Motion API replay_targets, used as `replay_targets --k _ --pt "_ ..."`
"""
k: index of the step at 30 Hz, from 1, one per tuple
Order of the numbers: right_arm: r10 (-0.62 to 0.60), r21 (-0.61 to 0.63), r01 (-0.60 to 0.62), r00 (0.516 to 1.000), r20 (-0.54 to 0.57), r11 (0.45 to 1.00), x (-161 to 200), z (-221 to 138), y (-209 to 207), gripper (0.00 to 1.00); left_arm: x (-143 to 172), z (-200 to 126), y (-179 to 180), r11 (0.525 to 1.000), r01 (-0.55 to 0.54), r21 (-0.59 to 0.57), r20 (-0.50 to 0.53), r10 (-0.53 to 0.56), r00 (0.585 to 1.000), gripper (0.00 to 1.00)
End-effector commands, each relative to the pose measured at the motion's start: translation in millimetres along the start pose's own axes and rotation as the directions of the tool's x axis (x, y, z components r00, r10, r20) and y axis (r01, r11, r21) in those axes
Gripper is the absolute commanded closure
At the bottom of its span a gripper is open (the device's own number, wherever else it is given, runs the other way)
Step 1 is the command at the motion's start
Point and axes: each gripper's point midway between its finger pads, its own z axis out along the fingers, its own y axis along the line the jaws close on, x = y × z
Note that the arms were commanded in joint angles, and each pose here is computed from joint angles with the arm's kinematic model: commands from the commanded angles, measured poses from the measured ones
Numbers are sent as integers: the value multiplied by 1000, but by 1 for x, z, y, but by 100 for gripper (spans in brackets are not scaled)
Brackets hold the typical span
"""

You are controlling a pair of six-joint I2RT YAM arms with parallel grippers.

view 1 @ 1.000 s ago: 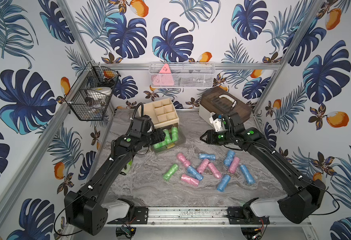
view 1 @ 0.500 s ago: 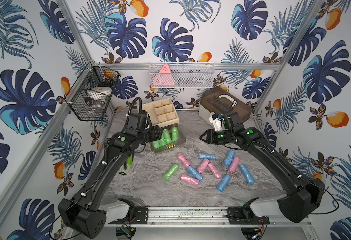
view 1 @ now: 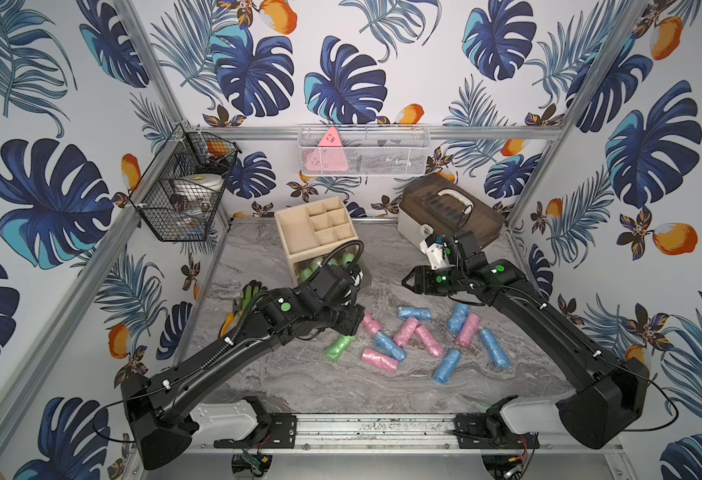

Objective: Sort the rolls of trash bags by color and place them into the drawer
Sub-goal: Place the roll of trash bags in the drawer, then pick up the roll of trash bags from the center of the board.

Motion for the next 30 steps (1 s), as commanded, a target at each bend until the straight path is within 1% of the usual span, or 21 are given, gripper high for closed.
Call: replay_targets --k 1,5,10,14,15,18,23,30 --pt "-7 25 7 1000 0 1000 4 3 -9 42 25 13 1 995 -86 -58 -75 82 994 33" --pt "12 31 -11 1000 -24 999 16 11 -18 39 46 34 1 986 -119 -116 -146 101 984 32" --pt "25 42 -24 999 -34 999 24 13 -29 38 70 64 2 962 -197 -189 -235 151 960 30" --pt "30 54 -29 999 -15 998 21 7 -35 37 81 81 10 949 -210 -237 -273 142 951 28" --pt "41 66 -39 999 -35 997 31 11 -42 37 84 86 11 947 -214 -241 -284 142 948 29" --pt "49 67 -47 998 -35 997 32 8 -46 37 91 97 14 937 -236 -256 -317 149 937 31" --pt "56 68 -54 998 -30 996 34 5 -50 38 101 116 18 936 -246 -252 -360 145 922 36" --pt "59 50 -58 998 -27 997 35 3 -47 39 103 130 39 918 -239 -316 -372 112 921 41"
